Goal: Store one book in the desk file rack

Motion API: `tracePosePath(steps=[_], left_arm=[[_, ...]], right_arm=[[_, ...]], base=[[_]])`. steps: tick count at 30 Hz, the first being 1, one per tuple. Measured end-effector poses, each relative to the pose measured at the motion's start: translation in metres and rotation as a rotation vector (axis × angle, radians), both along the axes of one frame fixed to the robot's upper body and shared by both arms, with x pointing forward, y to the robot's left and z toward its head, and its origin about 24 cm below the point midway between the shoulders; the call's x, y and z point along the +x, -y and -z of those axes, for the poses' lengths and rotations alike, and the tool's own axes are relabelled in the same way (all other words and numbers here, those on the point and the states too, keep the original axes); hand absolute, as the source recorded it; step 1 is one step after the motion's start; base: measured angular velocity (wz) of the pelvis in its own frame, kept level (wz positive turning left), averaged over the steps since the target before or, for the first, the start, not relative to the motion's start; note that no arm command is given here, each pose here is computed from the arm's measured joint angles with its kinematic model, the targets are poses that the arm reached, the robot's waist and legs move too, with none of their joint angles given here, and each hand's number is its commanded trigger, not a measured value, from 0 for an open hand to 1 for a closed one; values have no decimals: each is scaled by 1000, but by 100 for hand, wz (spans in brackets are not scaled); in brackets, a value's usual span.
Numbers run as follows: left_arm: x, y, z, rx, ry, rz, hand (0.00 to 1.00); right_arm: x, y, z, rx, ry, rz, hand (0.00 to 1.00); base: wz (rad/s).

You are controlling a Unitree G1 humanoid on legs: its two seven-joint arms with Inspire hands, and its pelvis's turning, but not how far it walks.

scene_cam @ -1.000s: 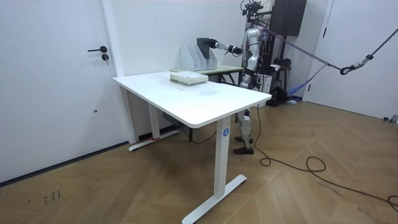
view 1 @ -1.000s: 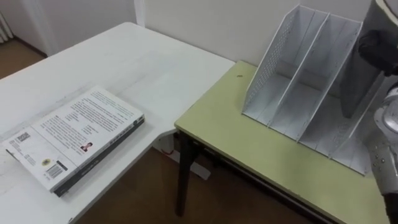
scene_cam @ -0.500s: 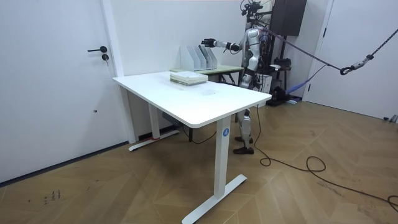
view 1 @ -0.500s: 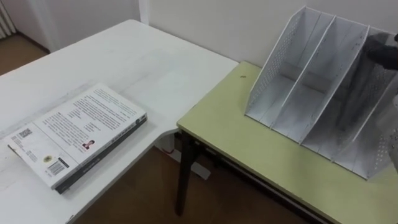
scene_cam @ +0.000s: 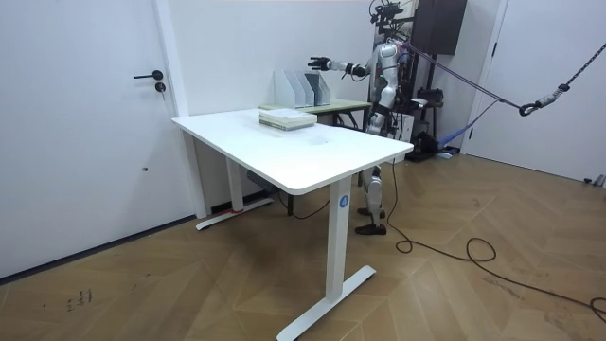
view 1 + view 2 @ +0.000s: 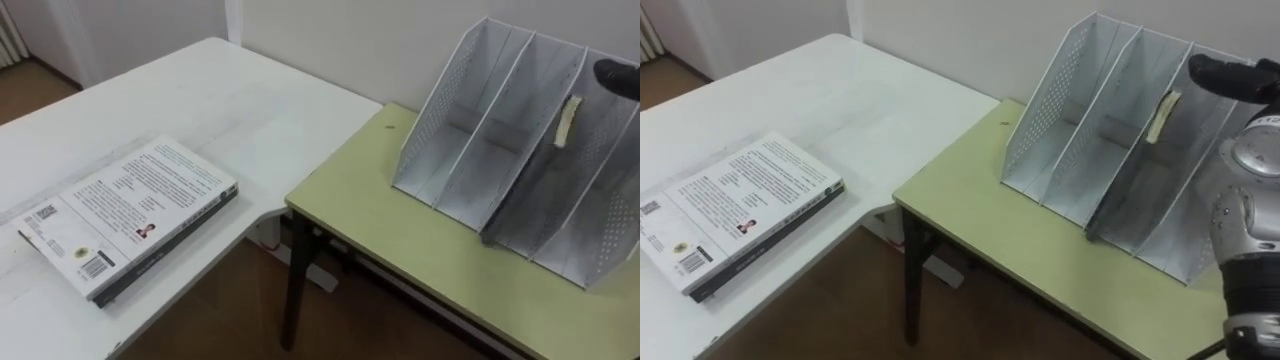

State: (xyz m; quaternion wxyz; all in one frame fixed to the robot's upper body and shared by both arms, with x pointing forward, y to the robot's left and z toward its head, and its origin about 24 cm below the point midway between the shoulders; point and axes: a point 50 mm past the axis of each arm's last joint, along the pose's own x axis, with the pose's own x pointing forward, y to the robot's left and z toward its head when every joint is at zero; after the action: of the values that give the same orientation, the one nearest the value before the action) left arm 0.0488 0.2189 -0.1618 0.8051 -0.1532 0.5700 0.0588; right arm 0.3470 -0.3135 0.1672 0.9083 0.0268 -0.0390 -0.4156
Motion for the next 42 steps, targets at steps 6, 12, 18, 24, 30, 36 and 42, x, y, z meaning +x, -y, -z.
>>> tracePosePath(steps=[6,12,18,24,30,36,42], left_arm=[[0,0,0,0,2,1,0],[1,0,0,1,1,6,0],[5,0,0,0,-3,17,0],[8,1,0,12,-8,69,0],[18,3,-1,6,8,81,0],[22,-3,-3,23,13,117,0],[28,-16,-7,44,24,151,0]], right_arm=[[0,0,0,0,0,0,0],[0,-1,0,-4,-1,-3,0],[5,-19,-21,-70,71,-92,0],[14,-49,-53,-138,157,-293,0],[6,-99,-87,-287,299,-579,0],[-7,-143,-82,-384,311,-937,0],[-16,-181,-39,-389,142,-1361,0]], base=[[0],[0],[-3],[-2],[-7],[-1],[9]])
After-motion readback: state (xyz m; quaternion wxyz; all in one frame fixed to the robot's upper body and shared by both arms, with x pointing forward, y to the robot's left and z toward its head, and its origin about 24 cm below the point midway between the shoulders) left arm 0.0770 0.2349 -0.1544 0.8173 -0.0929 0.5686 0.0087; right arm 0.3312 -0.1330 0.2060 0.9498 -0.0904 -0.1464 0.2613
